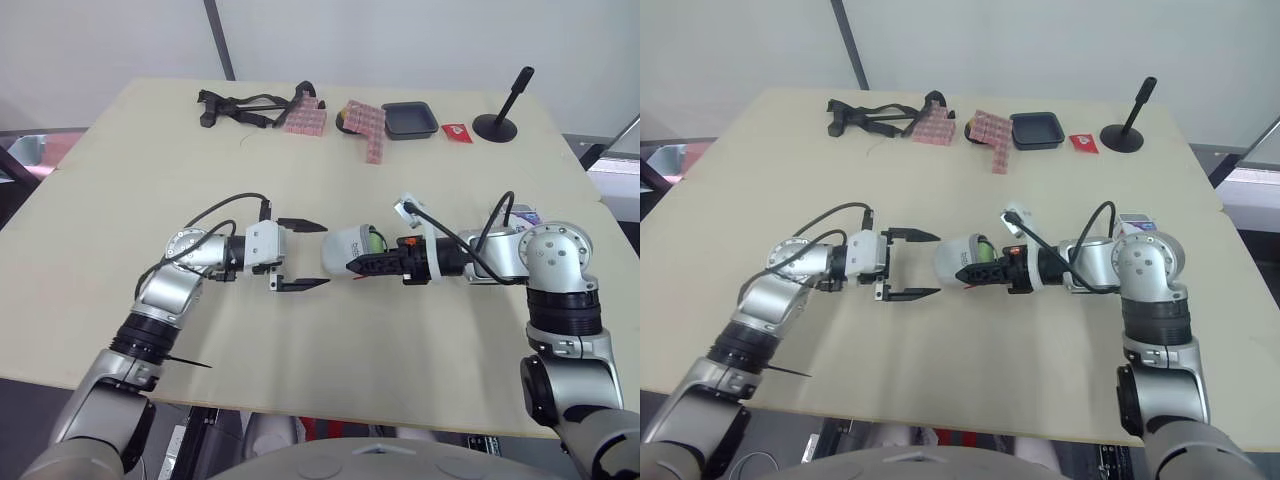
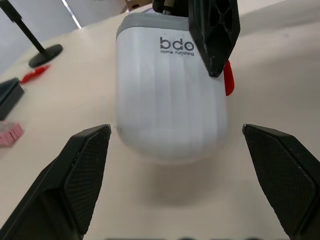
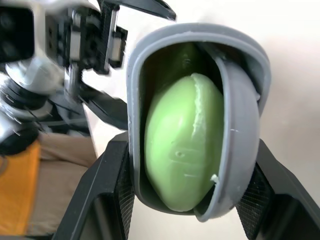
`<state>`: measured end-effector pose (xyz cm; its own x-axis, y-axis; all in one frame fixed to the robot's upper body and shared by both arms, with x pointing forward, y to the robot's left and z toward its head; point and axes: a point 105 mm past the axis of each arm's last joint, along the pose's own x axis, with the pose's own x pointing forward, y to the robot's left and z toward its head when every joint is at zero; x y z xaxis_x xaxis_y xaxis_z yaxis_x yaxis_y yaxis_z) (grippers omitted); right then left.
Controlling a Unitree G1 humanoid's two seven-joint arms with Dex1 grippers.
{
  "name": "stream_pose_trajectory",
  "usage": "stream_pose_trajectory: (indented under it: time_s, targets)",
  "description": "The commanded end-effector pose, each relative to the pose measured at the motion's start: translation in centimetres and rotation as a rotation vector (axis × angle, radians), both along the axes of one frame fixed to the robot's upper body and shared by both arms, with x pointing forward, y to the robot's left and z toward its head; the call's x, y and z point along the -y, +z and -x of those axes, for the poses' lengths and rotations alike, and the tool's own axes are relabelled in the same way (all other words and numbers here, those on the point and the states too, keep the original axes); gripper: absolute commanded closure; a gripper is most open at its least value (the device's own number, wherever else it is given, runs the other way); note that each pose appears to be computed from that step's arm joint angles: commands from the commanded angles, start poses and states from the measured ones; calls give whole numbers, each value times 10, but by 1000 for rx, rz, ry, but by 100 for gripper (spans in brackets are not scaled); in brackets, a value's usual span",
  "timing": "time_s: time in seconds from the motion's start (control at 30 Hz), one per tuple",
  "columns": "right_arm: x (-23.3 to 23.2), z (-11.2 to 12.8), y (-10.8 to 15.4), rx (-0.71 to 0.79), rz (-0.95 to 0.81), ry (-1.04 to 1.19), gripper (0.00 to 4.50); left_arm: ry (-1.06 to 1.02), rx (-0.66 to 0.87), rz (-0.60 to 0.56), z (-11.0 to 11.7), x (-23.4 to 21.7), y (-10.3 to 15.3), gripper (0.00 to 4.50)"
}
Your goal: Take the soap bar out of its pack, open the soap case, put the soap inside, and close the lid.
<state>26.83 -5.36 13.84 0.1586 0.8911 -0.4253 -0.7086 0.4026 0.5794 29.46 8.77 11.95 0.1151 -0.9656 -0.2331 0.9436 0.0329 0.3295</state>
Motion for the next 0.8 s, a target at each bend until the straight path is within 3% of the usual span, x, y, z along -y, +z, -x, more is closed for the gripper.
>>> stream_pose_trajectory:
  time_s: [0.03, 0.17, 0.43, 0.8]
  targets:
    - [-8, 4, 19, 230, 99, 110, 241, -8, -148, 69, -2, 4, 26, 1]
    - [1, 7, 11, 439, 336, 260, 241, -10, -224, 69, -3, 11, 35, 1]
    - [15, -4, 17, 632, 560, 431, 241, -60, -249, -21, 9, 31, 38, 1]
    - [7, -13, 25, 796, 648, 551, 241, 7, -153, -43, 0, 54, 28, 1]
